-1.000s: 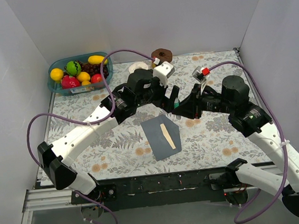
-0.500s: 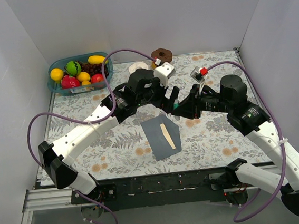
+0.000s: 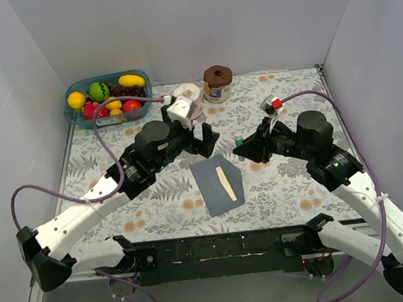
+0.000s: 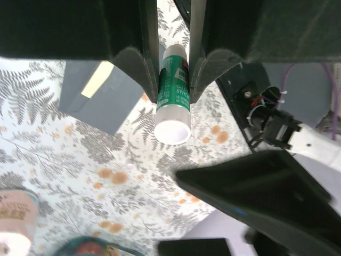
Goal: Place the letter into the envelope and seal it
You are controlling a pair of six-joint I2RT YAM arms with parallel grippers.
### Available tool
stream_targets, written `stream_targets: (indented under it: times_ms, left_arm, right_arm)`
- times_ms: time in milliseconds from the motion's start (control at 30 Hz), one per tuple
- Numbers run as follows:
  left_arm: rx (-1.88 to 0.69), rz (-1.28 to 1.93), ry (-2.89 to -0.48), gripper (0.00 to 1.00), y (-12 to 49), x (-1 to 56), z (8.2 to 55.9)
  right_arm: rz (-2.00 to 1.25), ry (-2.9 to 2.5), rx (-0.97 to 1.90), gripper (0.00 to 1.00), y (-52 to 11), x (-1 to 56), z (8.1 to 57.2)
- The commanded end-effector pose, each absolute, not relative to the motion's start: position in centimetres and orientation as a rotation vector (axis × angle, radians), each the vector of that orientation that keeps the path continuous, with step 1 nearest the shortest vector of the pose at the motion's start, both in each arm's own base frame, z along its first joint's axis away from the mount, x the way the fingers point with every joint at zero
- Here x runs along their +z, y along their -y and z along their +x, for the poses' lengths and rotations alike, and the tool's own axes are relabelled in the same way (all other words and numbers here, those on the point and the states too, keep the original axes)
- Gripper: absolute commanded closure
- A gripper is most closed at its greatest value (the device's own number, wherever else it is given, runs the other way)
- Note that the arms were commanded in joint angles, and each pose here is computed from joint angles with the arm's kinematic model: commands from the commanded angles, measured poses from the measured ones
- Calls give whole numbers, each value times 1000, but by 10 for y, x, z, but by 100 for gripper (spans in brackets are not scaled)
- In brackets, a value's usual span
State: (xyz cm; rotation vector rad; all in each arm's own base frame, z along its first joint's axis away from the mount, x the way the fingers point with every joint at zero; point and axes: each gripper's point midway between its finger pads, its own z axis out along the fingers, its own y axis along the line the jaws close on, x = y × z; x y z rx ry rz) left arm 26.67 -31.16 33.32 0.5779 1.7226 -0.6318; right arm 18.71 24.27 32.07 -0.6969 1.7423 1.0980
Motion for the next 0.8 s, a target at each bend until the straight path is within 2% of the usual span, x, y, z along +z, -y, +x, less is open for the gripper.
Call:
stream_targets:
  times_ms: [0, 33, 67, 167, 433, 767]
  left_arm:
    - [-649, 434, -1638, 2, 282, 323, 269]
    - [-660, 433, -1643, 2, 280, 314, 266]
    - [-646, 465, -1686, 2, 274, 281, 259]
    - [-740, 545, -1589, 2, 277, 273, 238]
    - [-703, 520, -1633, 2, 260, 202, 232]
    - [-651, 574, -1587, 2, 252, 165, 231]
  right_arm:
    - [-588, -1723, 978, 99, -233, 307, 211]
    - [-581, -1725, 970, 99, -232, 303, 212]
    - [-563, -1753, 958, 99, -230, 288, 213]
    - [-502, -1743, 893, 99, -217, 284, 217]
    - [-494, -1765, 776, 99, -197, 272, 215]
    - [-491, -1809, 798, 99, -196, 250, 207]
